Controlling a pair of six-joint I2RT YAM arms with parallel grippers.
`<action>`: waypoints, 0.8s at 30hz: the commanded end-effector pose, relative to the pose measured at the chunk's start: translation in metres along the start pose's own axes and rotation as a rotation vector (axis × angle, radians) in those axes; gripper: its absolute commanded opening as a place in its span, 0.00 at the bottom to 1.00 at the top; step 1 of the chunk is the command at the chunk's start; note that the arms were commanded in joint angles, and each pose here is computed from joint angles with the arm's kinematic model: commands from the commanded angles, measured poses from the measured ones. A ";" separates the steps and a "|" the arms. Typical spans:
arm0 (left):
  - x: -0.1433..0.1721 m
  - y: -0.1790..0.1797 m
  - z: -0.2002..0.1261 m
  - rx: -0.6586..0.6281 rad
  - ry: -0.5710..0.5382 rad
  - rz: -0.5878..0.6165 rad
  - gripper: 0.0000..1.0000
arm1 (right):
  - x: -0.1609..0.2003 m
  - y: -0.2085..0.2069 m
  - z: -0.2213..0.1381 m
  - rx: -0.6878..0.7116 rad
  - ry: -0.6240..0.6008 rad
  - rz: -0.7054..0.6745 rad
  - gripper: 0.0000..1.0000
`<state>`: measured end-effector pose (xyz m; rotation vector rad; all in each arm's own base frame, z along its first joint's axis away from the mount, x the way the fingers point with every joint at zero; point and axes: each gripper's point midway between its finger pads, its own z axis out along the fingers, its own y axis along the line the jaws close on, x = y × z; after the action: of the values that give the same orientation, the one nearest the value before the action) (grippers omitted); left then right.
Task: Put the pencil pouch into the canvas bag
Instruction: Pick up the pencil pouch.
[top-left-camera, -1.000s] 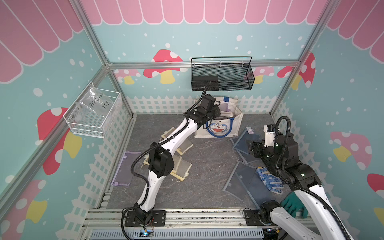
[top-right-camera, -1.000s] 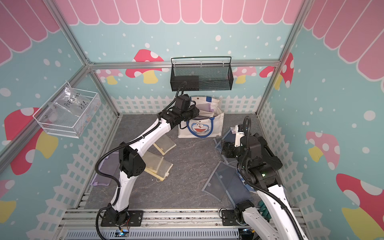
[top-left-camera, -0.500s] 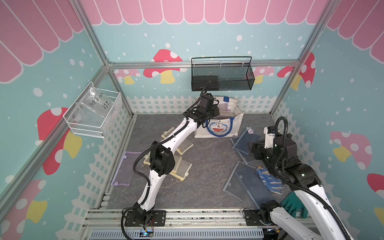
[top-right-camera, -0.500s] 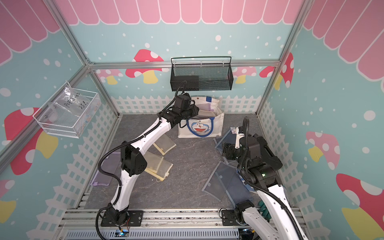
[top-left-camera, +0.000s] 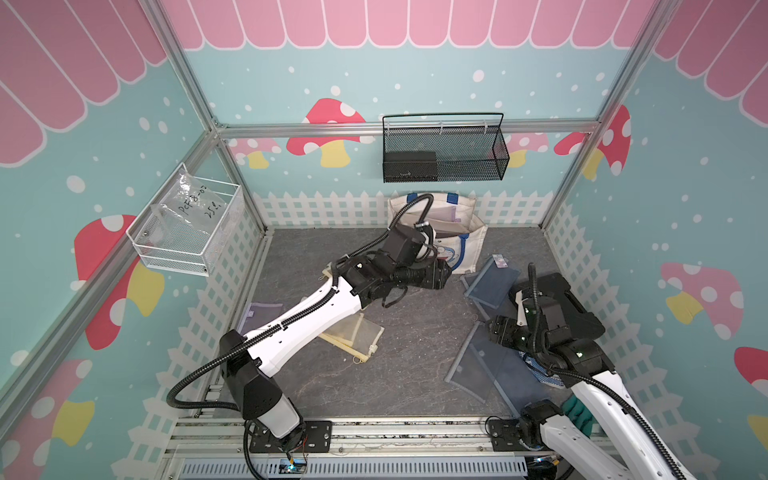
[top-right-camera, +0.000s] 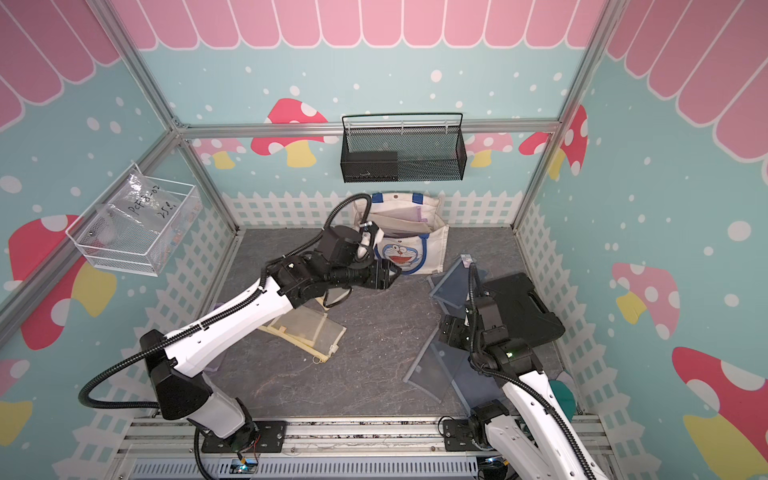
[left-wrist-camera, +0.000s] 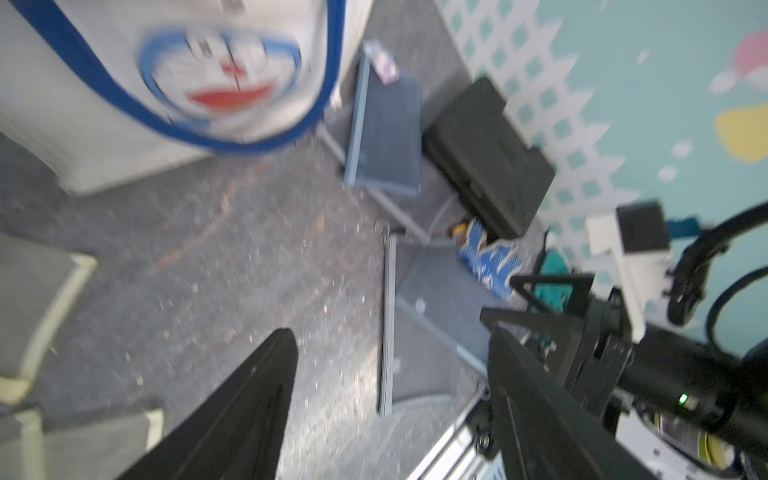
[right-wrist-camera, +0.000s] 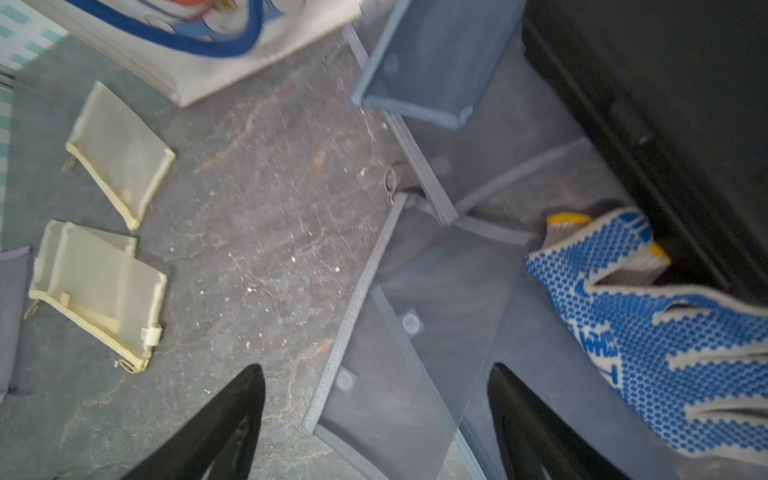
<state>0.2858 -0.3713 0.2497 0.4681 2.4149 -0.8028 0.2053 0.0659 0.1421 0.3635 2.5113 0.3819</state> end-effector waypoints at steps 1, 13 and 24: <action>0.056 0.000 0.025 0.037 0.185 -0.020 0.75 | 0.022 -0.004 0.010 -0.040 0.048 0.133 0.86; 0.135 0.010 0.100 0.079 0.471 -0.091 0.75 | 0.074 -0.030 0.057 -0.066 0.108 0.283 0.86; 0.142 0.000 0.148 0.180 0.478 -0.187 0.74 | 0.078 -0.027 0.086 -0.099 0.159 0.247 0.85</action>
<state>0.2289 -0.4270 0.0646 0.5739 2.9035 -0.9870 0.1883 0.0819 0.0351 0.6377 2.5710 0.6405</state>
